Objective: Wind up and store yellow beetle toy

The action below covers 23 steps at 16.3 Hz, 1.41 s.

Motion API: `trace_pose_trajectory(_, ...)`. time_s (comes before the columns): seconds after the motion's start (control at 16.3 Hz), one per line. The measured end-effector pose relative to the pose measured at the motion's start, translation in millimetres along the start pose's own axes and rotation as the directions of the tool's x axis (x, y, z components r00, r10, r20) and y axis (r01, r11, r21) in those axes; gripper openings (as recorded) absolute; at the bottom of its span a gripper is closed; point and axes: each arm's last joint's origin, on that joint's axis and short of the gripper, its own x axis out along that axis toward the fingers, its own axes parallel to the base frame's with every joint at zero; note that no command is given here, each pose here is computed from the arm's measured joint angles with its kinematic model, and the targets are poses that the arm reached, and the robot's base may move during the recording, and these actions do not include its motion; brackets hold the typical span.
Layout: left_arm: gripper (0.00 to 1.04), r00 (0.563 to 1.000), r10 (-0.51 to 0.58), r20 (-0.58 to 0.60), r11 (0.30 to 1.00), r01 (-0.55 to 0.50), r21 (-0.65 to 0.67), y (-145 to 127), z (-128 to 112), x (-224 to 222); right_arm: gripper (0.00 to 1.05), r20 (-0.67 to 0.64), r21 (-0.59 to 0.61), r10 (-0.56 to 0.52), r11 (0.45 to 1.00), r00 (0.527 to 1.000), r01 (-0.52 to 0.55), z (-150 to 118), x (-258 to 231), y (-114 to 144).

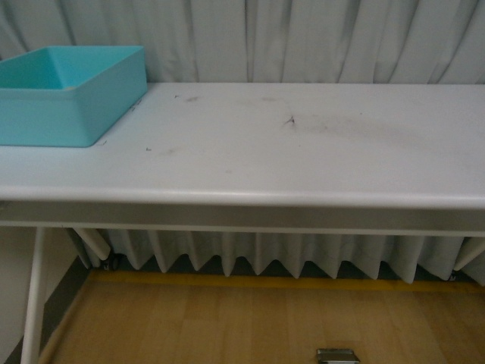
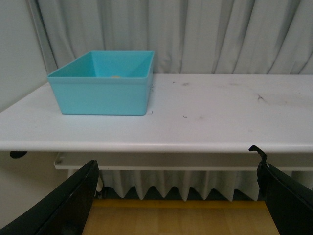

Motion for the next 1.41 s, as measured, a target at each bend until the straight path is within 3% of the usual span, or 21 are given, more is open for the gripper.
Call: trace_pose_trajectory(1.41,0.98,1.000,-0.001,-0.004,1.000,0.001,0.000,0.0,-0.4,0.0,0.98,-0.001,0.000,0.000,1.000,1.000,0.000,-0.1,0.0,0.0)
